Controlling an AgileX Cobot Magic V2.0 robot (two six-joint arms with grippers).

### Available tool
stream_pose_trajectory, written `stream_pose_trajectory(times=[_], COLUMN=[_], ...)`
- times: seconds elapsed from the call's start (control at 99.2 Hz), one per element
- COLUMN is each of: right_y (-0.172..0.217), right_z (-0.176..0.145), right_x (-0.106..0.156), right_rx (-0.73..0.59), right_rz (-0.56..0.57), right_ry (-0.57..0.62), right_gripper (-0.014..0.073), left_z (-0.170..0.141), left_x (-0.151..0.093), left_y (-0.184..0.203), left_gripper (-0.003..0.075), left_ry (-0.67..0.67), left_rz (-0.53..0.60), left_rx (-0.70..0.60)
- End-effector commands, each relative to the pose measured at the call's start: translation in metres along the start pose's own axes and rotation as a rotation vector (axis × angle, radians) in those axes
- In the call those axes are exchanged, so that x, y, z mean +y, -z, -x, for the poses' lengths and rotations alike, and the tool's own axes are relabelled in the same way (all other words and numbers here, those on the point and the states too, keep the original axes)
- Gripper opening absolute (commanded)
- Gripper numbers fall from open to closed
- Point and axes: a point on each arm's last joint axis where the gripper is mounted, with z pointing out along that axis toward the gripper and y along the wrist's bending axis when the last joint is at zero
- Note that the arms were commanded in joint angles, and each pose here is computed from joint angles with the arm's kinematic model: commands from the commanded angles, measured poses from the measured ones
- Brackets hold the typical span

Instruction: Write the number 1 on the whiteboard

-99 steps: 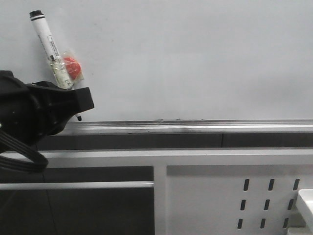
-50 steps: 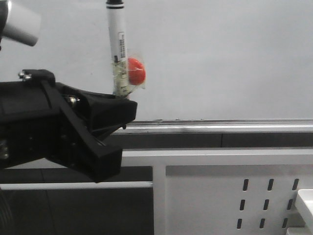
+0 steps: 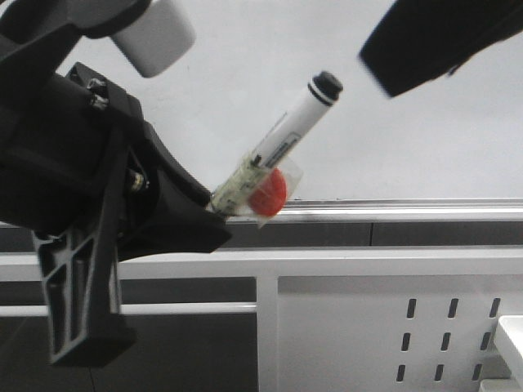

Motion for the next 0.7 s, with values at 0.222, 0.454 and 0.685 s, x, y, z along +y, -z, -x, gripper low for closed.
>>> stream_pose_trajectory(times=[0.222,0.454,0.685], right_y=[-0.018,-0.033,-0.033], right_z=[0.034,0.039,0.039], right_x=[0.008,0.009,0.006], right_rx=[-0.068,-0.065,-0.070], right_rz=[0.041,0.036,0.003], right_ry=[0.060,0.084,0.122], right_gripper=[0.0433,0.0433,0.0433], left_z=[0.025,0.034,0.042], left_x=[0.012,0.017,0.021], left_y=[0.010,0.014,0.026], left_gripper=[-0.0020,-0.0020,-0.0020], left_ry=[-0.072,-0.071,-0.069], left_rz=[0.012,0.029,0.068], left_rx=[-0.030,-0.060,-0.128])
